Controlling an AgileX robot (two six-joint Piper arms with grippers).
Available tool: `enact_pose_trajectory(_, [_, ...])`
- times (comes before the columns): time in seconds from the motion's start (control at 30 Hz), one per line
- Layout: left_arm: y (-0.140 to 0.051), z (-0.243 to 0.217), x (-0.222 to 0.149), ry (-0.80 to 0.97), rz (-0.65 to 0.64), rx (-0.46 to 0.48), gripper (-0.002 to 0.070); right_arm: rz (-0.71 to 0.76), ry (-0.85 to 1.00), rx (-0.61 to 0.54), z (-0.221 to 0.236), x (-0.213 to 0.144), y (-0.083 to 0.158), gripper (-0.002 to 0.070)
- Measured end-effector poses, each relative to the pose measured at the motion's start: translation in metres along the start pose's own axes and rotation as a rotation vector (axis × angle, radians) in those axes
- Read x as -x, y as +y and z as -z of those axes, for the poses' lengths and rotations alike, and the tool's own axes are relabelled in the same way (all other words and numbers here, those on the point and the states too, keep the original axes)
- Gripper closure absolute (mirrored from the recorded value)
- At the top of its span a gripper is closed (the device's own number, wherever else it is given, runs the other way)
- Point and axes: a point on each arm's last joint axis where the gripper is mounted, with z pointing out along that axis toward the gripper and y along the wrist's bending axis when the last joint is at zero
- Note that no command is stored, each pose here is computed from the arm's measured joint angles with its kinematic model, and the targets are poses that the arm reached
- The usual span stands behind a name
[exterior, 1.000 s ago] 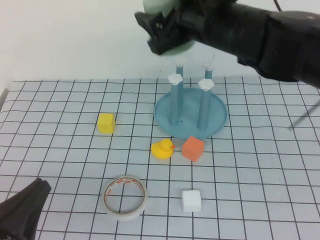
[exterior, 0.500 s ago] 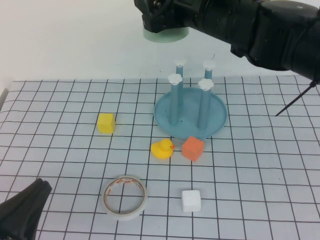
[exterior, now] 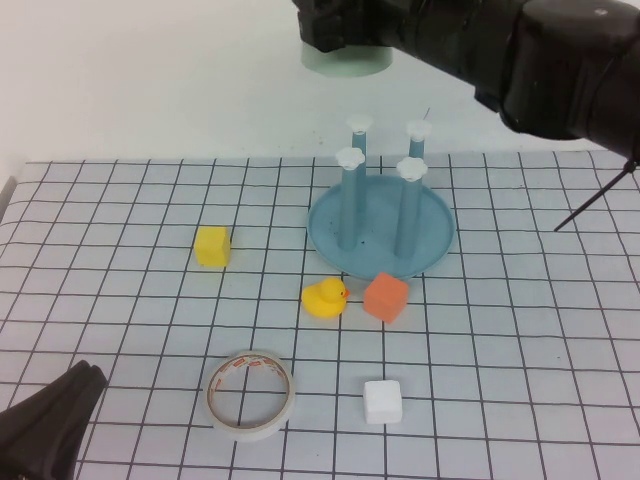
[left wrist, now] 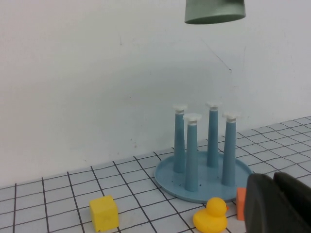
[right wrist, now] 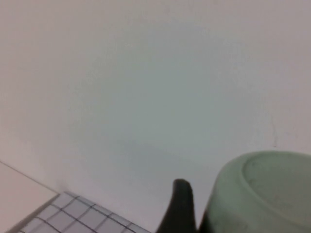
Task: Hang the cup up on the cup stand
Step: Place the cup on the cup holder
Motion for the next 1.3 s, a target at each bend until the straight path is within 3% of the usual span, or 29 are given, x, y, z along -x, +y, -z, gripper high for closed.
enact_pose_trajectory(0.17, [0.0,0.0,0.0,0.002,0.0,0.0,0.0676,-0.141,0.021,0.058,0.0,-0.001,0.001,0.0091])
enact_pose_trajectory(0.33, [0.0,0.0,0.0,0.002,0.0,0.0,0.0676,-0.121,0.04,0.031,-0.001,-0.004,-0.006,0.0091])
enact_pose_trajectory(0.6, [0.0,0.0,0.0,0.002,0.0,0.0,0.0676,-0.209,0.02,-0.069,-0.026,-0.035,-0.043,0.0092])
enact_pose_trajectory(0.9, [0.0,0.0,-0.001,0.012,0.0,0.0,0.0676,-0.167,-0.223,-0.032,-0.05,-0.054,-0.046,0.0092])
enact_pose_trajectory(1.03, [0.0,0.0,-0.004,0.043,0.0,-0.002,0.0676,-0.164,-0.212,-0.035,-0.058,-0.069,-0.05,0.0092])
enact_pose_trajectory(1.3, [0.0,0.0,-0.008,0.086,0.0,-0.003,0.0676,-0.154,-0.184,-0.122,-0.061,-0.084,-0.082,0.0092])
